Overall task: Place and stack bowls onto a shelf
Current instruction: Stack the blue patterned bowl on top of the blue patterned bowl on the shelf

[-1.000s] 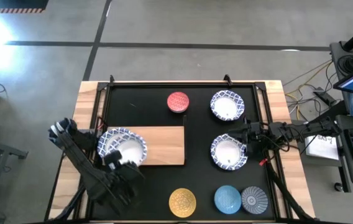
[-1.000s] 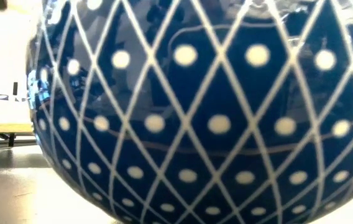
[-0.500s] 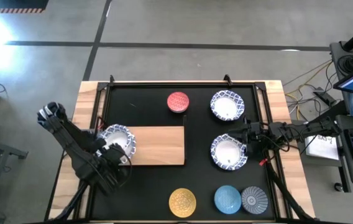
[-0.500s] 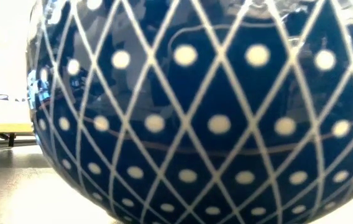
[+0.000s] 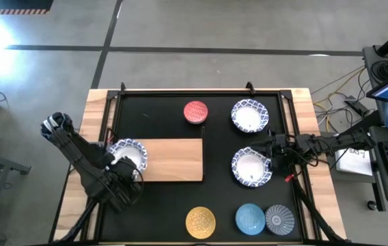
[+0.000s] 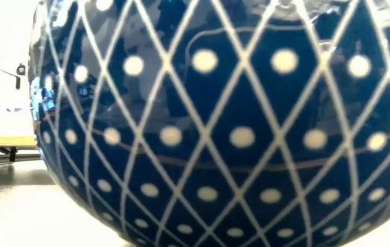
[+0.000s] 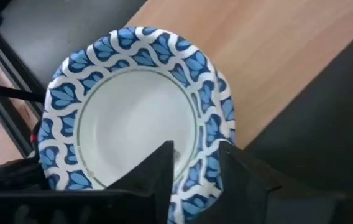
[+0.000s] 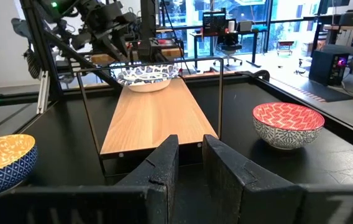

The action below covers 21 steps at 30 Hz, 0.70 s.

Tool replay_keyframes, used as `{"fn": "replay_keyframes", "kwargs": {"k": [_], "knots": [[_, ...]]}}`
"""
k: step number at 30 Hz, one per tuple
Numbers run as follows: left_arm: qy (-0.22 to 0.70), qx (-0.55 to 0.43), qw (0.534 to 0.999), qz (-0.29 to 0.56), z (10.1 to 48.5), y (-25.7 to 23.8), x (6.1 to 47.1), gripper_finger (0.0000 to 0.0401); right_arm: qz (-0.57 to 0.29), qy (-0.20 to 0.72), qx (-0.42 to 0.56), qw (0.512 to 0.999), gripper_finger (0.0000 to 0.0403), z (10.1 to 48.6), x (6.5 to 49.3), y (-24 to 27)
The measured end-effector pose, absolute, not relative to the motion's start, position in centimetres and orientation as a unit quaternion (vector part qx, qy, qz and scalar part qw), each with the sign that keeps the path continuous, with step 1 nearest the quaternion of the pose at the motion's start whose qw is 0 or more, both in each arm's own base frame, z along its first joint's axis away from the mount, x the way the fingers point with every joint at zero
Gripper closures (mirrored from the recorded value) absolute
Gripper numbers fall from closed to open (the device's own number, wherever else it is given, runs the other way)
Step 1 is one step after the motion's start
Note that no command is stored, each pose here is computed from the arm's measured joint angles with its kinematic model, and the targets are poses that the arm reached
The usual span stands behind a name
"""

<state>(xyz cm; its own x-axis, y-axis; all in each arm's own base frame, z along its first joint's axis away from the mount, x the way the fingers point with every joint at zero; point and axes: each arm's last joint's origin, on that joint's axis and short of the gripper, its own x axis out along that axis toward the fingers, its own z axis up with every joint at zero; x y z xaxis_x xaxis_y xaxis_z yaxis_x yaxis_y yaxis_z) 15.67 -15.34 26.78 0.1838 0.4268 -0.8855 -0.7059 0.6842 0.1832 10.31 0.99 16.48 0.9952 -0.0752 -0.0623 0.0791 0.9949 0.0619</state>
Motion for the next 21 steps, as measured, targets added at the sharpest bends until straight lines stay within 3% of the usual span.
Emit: {"fn": "replay_keyframes", "kwargs": {"k": [7, 14, 21], "knots": [[0.48, -0.145, 0.796, 0.34, 29.1, -16.2, 16.7, 0.0235, -0.039, 0.03, 0.032, 0.998, 0.0339, 16.5, 10.3, 1.0], [0.429, -0.127, 0.852, 0.272, 30.2, -17.8, 17.7, 0.0232, -0.038, 0.03, 0.032, 0.998, 0.0339, 16.5, 10.3, 1.0], [0.408, -0.119, 0.864, 0.27, 30.6, -17.9, 17.8, 0.0232, -0.038, 0.03, 0.032, 0.998, 0.0339, 16.5, 10.3, 1.0]]}}
